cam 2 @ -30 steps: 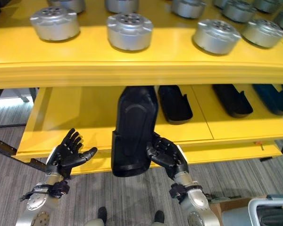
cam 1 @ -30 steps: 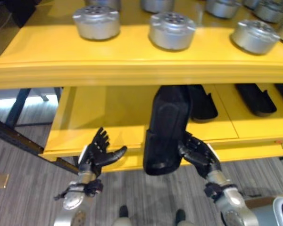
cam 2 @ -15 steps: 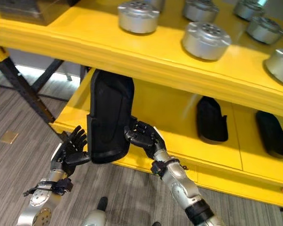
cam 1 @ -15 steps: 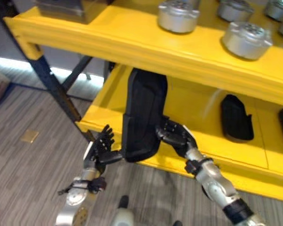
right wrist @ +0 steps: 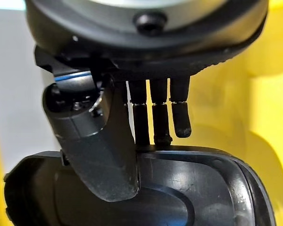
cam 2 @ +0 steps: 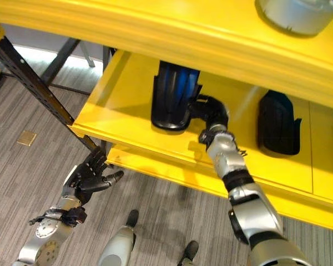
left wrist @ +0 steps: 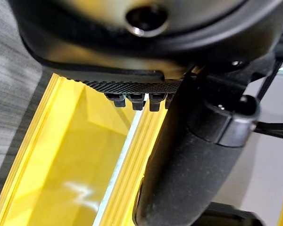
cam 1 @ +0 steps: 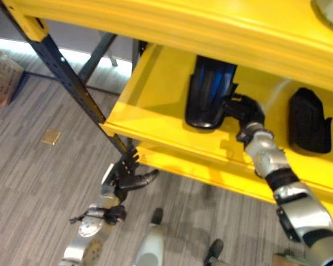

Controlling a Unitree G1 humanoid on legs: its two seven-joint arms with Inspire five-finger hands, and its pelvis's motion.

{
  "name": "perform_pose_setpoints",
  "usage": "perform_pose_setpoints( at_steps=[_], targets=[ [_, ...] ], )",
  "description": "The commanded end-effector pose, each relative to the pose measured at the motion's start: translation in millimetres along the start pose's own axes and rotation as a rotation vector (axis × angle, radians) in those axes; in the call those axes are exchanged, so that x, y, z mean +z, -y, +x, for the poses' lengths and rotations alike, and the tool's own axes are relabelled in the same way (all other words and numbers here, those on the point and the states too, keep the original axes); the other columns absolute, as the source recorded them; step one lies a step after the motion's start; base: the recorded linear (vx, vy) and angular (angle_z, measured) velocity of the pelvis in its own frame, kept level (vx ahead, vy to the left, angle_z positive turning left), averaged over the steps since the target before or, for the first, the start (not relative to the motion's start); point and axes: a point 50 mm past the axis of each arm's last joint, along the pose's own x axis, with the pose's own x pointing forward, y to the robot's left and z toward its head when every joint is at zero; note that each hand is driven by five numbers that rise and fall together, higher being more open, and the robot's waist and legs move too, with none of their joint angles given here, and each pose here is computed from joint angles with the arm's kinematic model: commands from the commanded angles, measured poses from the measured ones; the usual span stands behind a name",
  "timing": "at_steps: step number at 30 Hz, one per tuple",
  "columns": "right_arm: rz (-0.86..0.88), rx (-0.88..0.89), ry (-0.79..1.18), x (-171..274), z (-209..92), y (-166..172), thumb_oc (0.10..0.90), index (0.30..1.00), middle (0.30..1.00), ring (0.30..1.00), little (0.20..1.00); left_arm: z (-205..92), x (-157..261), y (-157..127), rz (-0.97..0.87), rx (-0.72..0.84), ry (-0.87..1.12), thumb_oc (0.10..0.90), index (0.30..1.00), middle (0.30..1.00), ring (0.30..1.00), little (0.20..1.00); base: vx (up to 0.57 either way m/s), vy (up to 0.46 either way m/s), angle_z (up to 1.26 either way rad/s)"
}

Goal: Move parts from the plastic box to the shelf.

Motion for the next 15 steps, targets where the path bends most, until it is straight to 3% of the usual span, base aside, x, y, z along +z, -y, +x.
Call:
perform_pose_setpoints(
  at_steps=[1,10,15],
  targets=[
    [0.092,0.001,0.266,83,9,-5,0.4,0.3,0.3,0.3,0.3,3,40,17,0.007,-0.124,0.191,0.9,1.0,1.0,1.0,1.0,0.0,0.0,0.0],
    [0.027,-0.173,0.173,91,20,30,0.4,0.3,0.3,0.3,0.3,7,44,22,0.021,-0.163,0.209,0.9,1.0,1.0,1.0,1.0,-0.04,0.012,-0.03],
    [-0.035,-0.187,0.149,87,21,31,0.4,0.3,0.3,0.3,0.3,11,47,25,0.024,-0.171,0.224,0.9,1.0,1.0,1.0,1.0,-0.02,0.005,-0.02]
  ],
)
